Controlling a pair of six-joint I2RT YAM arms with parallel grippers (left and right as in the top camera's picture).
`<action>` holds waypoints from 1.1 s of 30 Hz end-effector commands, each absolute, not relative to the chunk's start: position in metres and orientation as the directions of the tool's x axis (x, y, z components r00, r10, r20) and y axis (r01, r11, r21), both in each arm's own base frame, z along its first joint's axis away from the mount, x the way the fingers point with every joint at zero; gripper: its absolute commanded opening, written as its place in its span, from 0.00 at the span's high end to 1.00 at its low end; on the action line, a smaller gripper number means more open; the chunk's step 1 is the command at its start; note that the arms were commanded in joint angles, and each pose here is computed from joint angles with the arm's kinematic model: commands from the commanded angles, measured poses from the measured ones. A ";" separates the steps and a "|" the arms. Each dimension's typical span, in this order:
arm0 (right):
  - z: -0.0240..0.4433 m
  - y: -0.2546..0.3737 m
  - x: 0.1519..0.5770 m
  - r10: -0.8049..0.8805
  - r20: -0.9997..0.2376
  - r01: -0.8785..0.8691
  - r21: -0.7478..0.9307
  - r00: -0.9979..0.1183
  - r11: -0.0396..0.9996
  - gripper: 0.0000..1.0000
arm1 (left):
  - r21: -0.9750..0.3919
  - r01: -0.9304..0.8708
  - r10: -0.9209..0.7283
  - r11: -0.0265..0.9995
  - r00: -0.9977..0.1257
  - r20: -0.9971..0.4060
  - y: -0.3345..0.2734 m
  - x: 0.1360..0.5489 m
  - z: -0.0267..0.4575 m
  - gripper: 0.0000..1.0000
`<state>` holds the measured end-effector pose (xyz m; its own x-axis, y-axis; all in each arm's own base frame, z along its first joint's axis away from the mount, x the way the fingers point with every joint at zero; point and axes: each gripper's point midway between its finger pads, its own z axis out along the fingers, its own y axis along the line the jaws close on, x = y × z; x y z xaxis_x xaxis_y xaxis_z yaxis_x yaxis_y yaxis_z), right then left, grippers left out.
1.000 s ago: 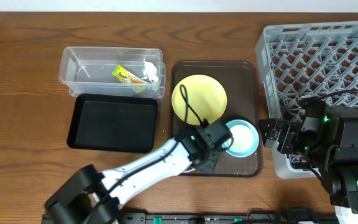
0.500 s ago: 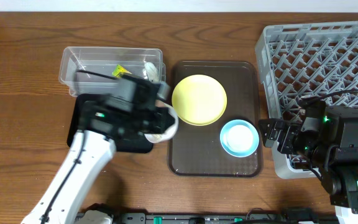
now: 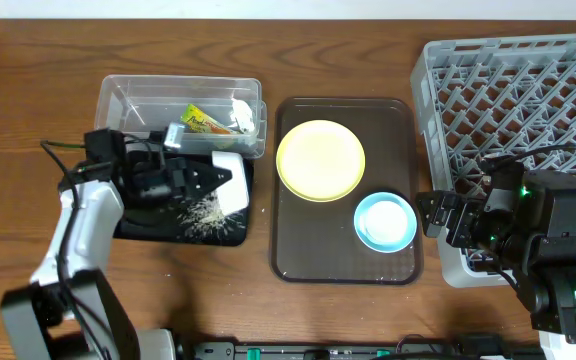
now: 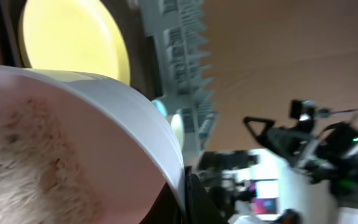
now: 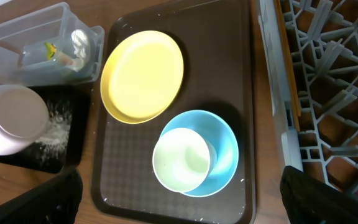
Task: Sort waste into correct bins and load items into the dishwasher rack
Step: 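Lift the pink bowl over the black tray and tip out the rice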
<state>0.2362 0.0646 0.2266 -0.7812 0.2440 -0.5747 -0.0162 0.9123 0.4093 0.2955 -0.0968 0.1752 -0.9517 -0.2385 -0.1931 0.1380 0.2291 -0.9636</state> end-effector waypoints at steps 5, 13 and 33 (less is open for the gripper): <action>0.233 0.060 0.239 0.247 -0.593 -0.014 0.400 -0.767 0.916 0.01 | -0.973 0.198 -0.296 0.120 -0.928 -0.226 -0.082 0.301 0.185 0.94; 0.233 0.060 0.239 0.247 -0.593 -0.014 0.400 -0.767 0.916 0.01 | -0.956 0.231 -0.295 0.181 -0.915 -0.277 -0.077 0.303 0.177 0.94; 0.233 0.060 0.238 0.247 -0.590 -0.013 0.400 -0.768 0.917 0.01 | -0.984 0.146 -0.324 0.106 -0.930 -0.173 -0.073 0.313 0.182 0.94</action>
<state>0.2353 0.0645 0.2259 -0.7838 0.2438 -0.5712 -0.0143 0.9124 0.4091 0.3161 -0.0706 0.1685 -0.9214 -0.3120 -0.2318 0.1655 0.2246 -0.9603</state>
